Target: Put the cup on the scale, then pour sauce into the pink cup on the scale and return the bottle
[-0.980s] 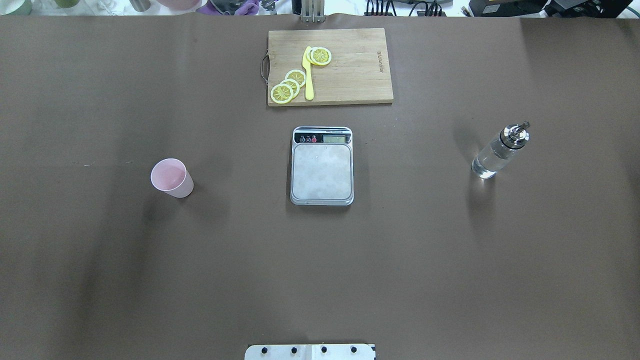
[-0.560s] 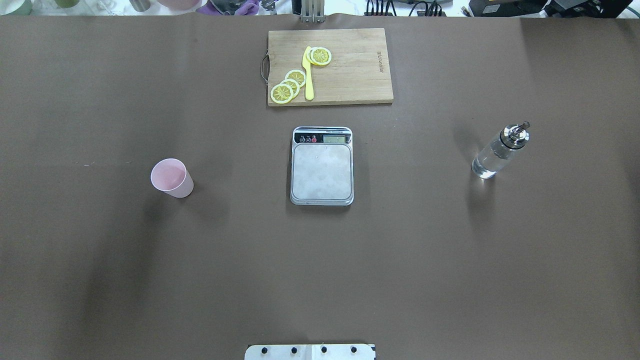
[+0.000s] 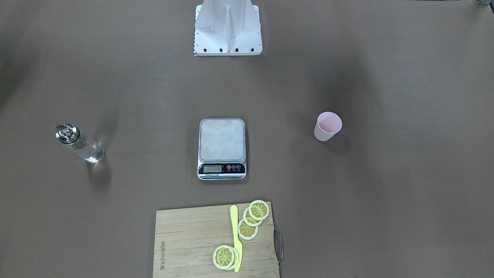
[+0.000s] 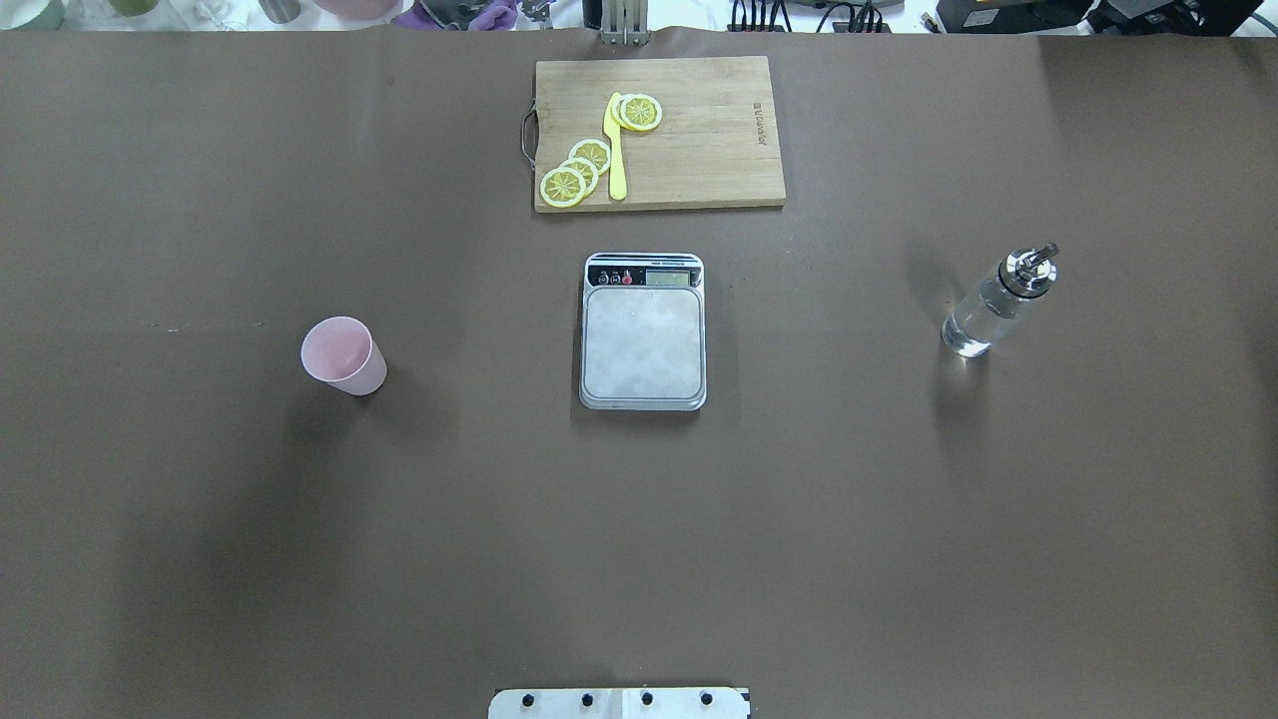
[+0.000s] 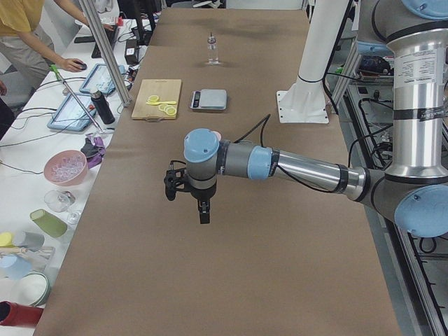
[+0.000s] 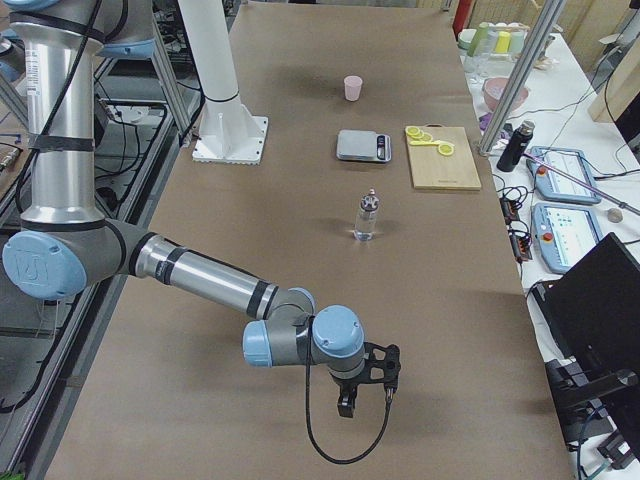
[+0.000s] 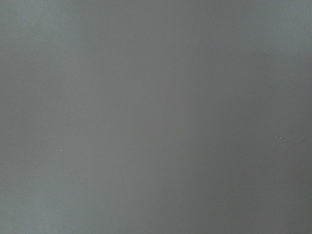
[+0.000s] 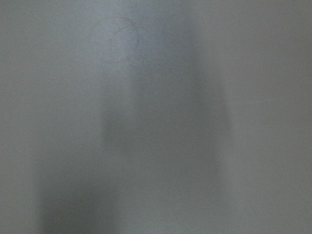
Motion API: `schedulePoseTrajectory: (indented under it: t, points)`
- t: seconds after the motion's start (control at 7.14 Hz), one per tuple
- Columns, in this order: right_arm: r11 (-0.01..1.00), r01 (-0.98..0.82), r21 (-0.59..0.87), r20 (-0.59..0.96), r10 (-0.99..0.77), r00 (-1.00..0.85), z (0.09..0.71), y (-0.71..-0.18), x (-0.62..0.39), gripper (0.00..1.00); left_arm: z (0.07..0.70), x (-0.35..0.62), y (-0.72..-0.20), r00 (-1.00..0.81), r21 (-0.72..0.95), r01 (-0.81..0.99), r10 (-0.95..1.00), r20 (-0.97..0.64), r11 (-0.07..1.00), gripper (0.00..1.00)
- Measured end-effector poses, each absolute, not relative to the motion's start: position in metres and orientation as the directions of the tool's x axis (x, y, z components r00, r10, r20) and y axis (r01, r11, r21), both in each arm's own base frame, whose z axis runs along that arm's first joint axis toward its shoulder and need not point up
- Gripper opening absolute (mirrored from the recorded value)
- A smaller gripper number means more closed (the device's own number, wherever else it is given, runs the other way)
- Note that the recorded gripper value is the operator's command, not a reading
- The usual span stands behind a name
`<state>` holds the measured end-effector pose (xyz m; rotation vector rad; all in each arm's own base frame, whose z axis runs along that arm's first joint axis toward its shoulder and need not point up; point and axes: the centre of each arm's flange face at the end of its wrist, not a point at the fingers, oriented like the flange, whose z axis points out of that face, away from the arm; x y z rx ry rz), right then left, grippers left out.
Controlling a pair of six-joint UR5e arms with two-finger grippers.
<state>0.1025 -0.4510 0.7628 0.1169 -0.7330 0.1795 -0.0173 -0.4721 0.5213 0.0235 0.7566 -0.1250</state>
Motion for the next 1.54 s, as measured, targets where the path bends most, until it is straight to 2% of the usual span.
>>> schedulePoseTrajectory:
  t: [0.28, 0.7, 1.26, 1.54]
  points:
    - [0.979, -0.201, 0.044, 0.674, 0.119, 0.729, 0.763, -0.451, 0.102, 1.0, 0.485, 0.032, -0.494, 0.744, 0.025, 0.069, -0.034, -0.668, 0.997, 0.98]
    - [0.979, -0.2, 0.048, 0.675, 0.116, 0.729, 0.762, -0.451, 0.102, 1.0, 0.436, 0.116, -0.508, 0.734, -0.006, 0.073, -0.058, -0.676, 0.997, 0.98]
    - [0.978, -0.197, 0.065, 0.679, 0.101, 0.727, 0.76, -0.453, 0.1, 1.0, 0.388, 0.206, -0.483, 0.681, -0.01, 0.046, -0.039, -0.731, 0.999, 0.98]
    - [0.974, -0.175, 0.144, 0.682, 0.03, 0.731, 0.755, -0.455, 0.095, 1.0, 0.379, 0.253, -0.473, 0.644, -0.02, 0.04, -0.041, -0.764, 0.999, 0.98]
